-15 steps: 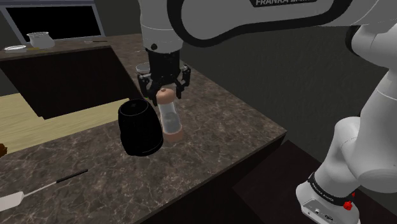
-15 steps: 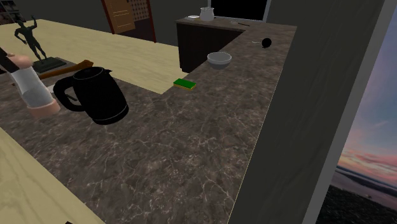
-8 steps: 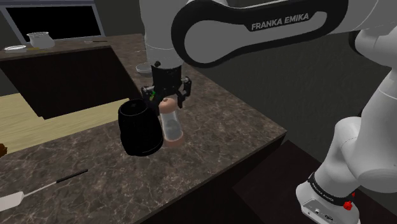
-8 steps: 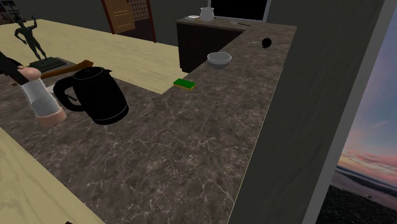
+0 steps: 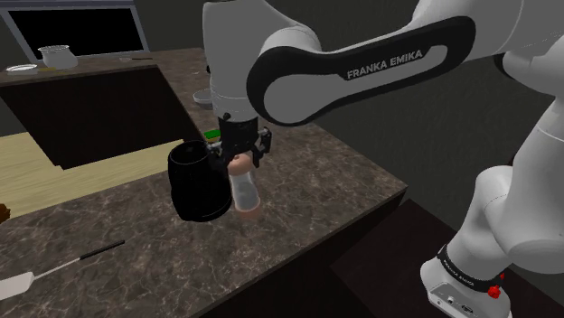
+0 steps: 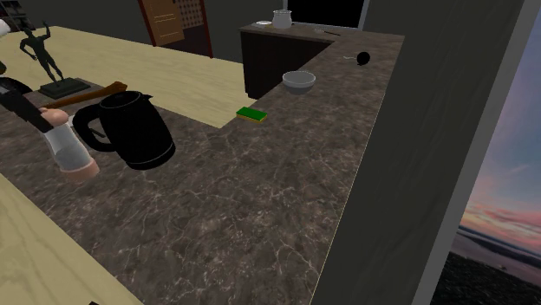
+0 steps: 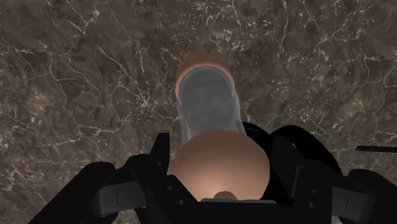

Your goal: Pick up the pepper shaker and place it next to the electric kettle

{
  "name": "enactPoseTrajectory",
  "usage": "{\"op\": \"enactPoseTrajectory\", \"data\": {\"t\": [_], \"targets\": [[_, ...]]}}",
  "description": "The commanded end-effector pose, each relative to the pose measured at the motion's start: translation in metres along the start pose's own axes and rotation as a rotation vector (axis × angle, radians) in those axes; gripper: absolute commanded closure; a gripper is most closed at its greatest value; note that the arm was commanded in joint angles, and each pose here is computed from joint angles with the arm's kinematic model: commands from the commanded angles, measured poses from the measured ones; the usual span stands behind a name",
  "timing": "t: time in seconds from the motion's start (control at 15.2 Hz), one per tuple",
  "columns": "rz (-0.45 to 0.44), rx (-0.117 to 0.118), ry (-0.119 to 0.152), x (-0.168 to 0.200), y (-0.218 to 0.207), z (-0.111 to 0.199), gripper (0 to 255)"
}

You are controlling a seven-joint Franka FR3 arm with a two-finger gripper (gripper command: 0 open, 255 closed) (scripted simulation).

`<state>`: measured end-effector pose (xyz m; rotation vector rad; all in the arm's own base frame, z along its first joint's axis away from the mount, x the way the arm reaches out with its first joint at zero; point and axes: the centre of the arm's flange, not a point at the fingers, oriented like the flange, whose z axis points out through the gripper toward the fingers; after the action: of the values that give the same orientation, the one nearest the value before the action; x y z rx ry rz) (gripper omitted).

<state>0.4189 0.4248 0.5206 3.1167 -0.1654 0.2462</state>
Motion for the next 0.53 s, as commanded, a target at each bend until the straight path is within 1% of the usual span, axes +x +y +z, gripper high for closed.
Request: {"op": "enactPoseTrajectory", "data": {"t": [0.0,0.46], "targets": [[0.000,0.001,0.001,-0.002,0.001,0.010,255],[0.000,0.001,0.001,-0.008,0.001,0.046,255]]}}
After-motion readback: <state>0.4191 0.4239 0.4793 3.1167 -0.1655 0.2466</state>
